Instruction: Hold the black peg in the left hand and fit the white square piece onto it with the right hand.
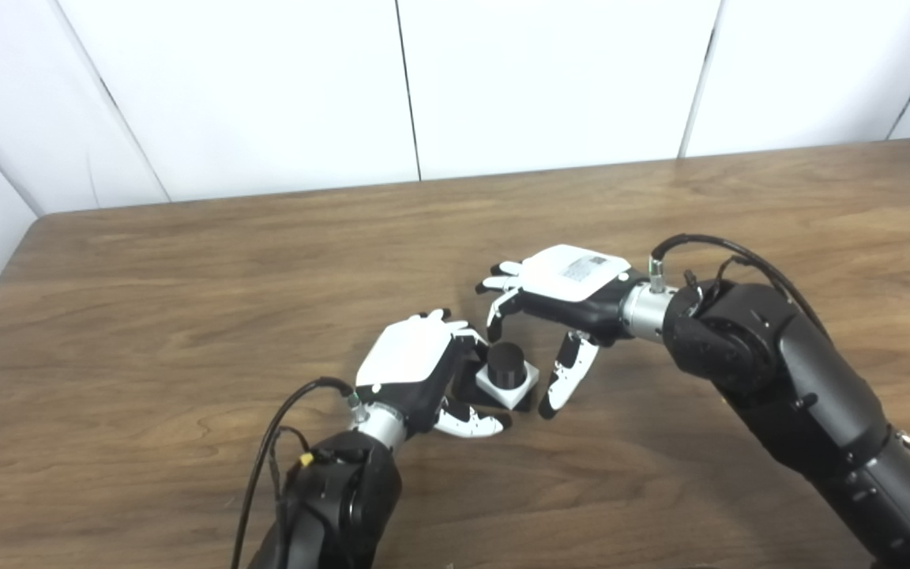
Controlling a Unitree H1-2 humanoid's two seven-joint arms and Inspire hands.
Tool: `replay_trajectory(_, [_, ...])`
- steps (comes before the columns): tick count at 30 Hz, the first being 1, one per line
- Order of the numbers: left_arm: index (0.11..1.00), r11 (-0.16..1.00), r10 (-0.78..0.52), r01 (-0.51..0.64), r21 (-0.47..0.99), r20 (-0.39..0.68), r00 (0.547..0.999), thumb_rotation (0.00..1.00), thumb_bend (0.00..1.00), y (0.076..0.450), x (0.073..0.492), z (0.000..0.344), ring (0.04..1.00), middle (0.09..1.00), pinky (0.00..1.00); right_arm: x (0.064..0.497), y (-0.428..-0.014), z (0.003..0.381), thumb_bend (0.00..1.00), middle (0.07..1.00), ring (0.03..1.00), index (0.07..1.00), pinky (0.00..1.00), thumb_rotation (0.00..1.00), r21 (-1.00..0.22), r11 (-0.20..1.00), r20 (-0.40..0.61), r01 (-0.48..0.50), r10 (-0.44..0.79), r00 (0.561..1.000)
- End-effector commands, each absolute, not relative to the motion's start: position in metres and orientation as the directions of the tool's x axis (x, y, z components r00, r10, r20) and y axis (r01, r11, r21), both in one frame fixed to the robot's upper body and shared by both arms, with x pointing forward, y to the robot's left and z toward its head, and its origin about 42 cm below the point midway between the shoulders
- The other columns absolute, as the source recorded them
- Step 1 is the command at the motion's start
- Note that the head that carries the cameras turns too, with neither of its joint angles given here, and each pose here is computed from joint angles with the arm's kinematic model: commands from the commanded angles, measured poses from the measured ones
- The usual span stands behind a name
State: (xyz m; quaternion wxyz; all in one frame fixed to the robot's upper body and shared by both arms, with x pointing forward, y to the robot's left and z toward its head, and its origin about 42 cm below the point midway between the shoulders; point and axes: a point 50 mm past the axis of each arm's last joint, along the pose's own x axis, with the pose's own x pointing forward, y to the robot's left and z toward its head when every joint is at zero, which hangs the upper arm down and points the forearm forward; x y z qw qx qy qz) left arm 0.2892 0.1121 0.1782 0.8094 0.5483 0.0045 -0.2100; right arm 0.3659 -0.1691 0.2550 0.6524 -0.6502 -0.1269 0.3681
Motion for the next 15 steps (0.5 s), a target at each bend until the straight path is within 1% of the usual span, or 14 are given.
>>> replay_trajectory(1, [0.668,0.295,-0.308,0.357,0.886,-0.266,0.913,0.33,1.0,0.12,0.286,0.179,0.976,0.893,1.0,0.373,-0.173,0.275,1.0,0.955,1.0,0.709,0.98,0.34,-0.963,-0.085,-0.25,-0.258,0.641,0.725])
replay_trajectory(5, [0.684,0.327,-0.292,0.34,0.882,-0.248,0.924,0.31,1.0,0.125,0.286,0.186,0.965,0.892,1.0,0.376,-0.178,0.278,1.0,0.954,1.0,0.707,0.97,0.36,-0.966,-0.072,-0.237,-0.249,0.637,0.733])
replay_trajectory(7, [0.699,0.325,-0.286,0.332,0.885,-0.243,0.927,0.31,1.0,0.128,0.288,0.189,0.963,0.89,1.0,0.376,-0.18,0.28,1.0,0.956,1.0,0.709,0.97,0.37,-0.967,-0.068,-0.232,-0.245,0.631,0.74])
replay_trajectory(12, [0.737,0.294,-0.269,0.297,0.909,-0.22,0.938,0.35,1.0,0.137,0.29,0.198,0.956,0.891,1.0,0.378,-0.185,0.285,1.0,0.955,1.0,0.715,0.97,0.36,-0.97,-0.067,-0.225,-0.234,0.618,0.753])
replay_trajectory(15, [0.749,0.283,-0.261,0.273,0.92,-0.2,0.944,0.35,1.0,0.143,0.291,0.203,0.946,0.888,0.99,0.379,-0.189,0.287,0.99,0.955,1.0,0.717,0.98,0.36,-0.97,-0.061,-0.222,-0.235,0.612,0.759])
